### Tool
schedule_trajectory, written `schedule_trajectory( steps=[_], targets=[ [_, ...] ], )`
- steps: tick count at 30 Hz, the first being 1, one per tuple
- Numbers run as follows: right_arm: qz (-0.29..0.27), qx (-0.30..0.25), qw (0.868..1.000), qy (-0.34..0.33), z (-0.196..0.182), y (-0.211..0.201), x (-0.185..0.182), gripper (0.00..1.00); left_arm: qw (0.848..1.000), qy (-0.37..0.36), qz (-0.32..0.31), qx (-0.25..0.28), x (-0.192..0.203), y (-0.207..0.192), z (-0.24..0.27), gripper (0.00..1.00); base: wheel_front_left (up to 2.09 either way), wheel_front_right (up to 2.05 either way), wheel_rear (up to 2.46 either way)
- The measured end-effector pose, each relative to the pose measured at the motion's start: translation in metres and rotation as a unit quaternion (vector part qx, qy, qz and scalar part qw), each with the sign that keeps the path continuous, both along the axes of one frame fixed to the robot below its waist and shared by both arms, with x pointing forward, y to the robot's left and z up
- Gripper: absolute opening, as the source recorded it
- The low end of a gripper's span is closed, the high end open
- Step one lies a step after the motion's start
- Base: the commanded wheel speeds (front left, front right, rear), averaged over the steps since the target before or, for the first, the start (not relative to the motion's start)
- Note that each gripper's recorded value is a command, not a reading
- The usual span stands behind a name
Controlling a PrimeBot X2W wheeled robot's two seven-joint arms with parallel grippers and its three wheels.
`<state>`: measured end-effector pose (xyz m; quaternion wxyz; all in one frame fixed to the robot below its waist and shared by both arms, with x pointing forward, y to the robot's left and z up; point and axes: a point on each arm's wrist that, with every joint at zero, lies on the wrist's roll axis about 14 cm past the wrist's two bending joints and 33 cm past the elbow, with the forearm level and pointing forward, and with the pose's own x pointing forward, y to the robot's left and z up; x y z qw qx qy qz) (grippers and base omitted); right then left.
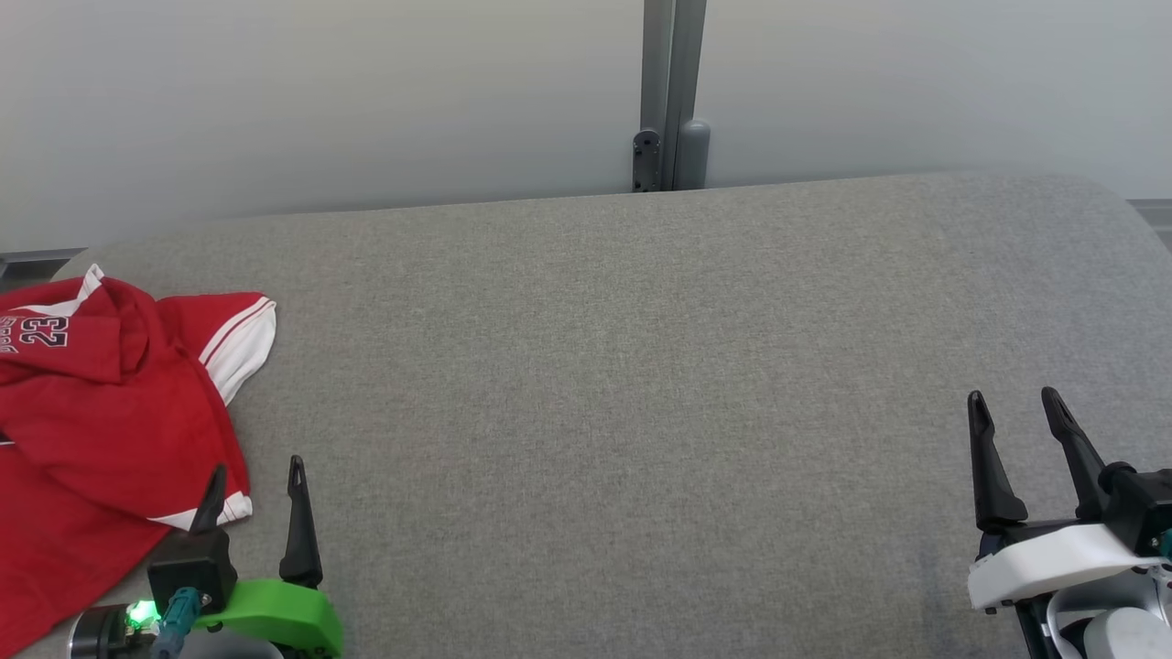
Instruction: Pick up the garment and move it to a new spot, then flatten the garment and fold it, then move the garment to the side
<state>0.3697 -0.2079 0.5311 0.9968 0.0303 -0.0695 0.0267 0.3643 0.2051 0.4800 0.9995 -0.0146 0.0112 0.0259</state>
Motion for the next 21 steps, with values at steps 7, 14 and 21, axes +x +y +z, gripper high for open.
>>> schedule_trajectory(
  steps=[7,14,21],
  targets=[
    [0.003,-0.021,1.0,-0.004,0.001,0.0014,-0.0003,1.0,1.0,-0.005,-0.001,0.023,-0.0013,0.0016,0.0015,1.0,0.0,0.0,0.0],
    [0.008,-0.041,0.999,-0.009,0.0017,0.0045,-0.0014,1.0,0.999,-0.008,-0.005,0.045,-0.0026,0.0015,0.0022,1.0,0.0,0.0,0.0],
    [0.008,-0.038,0.999,-0.009,0.0018,0.0059,-0.0018,1.0,0.999,-0.009,-0.003,0.047,-0.0037,0.0027,0.0029,1.0,0.0,0.0,0.0]
  ],
)
